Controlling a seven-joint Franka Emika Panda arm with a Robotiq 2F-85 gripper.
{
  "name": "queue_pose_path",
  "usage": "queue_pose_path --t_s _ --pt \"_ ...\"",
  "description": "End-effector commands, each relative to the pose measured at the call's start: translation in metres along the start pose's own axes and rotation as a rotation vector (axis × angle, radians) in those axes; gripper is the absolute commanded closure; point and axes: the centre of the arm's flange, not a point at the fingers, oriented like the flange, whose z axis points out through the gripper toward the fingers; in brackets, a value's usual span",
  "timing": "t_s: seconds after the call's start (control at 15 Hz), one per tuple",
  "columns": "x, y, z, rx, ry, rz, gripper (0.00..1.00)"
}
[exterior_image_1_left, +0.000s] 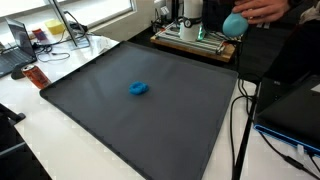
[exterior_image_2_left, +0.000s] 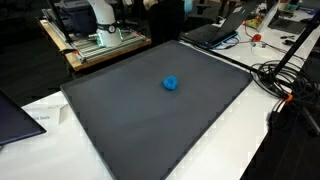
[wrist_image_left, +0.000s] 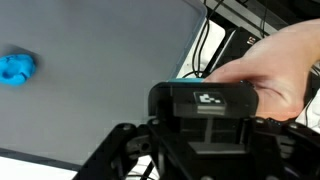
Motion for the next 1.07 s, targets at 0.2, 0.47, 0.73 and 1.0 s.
queue_pose_path --t_s 0.2,0.47,0.73,1.0 --pt "-0.004 0.008 0.003 0.040 -0.009 -0.007 0.78" --pt "-0.005 0.019 0.001 0.024 0.009 0.033 0.78" --pt "0.003 0.052 -0.010 0.030 0.052 0.174 0.78" --pt "0.005 0.099 -0.019 -0.039 0.058 0.372 0.78"
